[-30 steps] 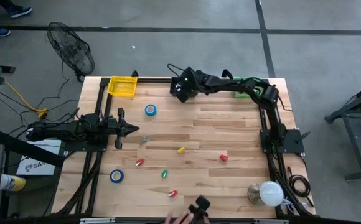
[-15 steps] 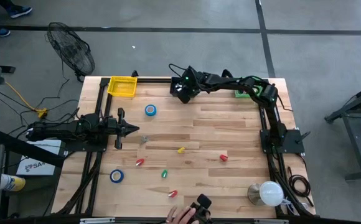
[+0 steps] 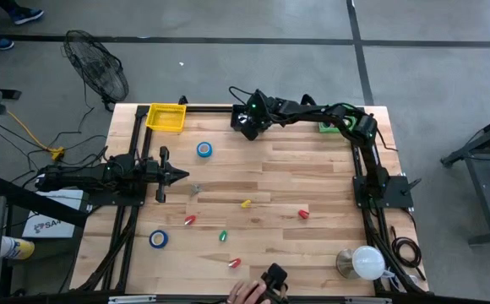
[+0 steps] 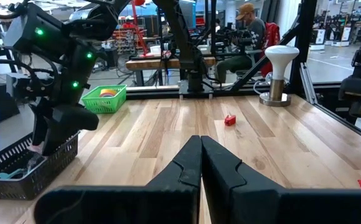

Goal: Pick and place Stapler, Stapler remover, tape
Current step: Put the top right red stapler into the yellow bin

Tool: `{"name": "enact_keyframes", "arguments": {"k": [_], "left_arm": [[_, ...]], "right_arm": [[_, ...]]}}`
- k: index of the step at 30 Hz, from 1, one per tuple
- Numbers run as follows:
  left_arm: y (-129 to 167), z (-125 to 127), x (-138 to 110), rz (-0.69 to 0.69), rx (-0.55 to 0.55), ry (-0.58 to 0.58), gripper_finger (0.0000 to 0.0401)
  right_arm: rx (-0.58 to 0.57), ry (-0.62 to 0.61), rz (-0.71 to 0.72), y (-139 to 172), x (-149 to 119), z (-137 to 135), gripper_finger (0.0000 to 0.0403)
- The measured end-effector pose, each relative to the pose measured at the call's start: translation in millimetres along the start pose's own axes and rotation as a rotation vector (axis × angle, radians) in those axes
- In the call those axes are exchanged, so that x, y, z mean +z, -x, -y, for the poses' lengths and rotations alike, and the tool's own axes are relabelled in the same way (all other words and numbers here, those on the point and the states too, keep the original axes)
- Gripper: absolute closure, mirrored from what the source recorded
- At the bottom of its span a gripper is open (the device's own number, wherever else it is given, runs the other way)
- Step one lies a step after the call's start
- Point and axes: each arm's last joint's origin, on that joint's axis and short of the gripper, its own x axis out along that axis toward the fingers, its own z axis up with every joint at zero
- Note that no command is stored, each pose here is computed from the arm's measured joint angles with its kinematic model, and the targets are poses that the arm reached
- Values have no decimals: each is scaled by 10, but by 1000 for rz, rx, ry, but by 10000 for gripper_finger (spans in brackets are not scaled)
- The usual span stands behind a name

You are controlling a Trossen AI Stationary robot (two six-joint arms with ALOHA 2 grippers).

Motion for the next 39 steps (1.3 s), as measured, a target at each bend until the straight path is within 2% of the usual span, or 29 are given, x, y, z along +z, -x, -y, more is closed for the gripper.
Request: {"name": "enact_keyframes", "arguments": {"k": [7,10,18,21,29,34,39], "left_arm": [[0,0,0,0,0,0,400],[0,0,0,0,0,0,400],[0,0,0,0,0,0,400],[0,0,-1,0,0,0,400],[0,0,0,0,0,0,400],[0,0,-1,-1,0,0,400],[0,0,-1,-1,0,0,400]], "right_arm": [[-51,16,0,138,36,-12,165],[-47,48,-46,246,12,-70,165],[-17,166,-222,525,-156,-362,165],[-16,196,-225,656,-224,-492,165],[-60,236,-215,1078,-827,-780,165],[-36,212,-190,1340,-1130,-910,165],[8,167,-227,1472,-1403,-956,165]]}}
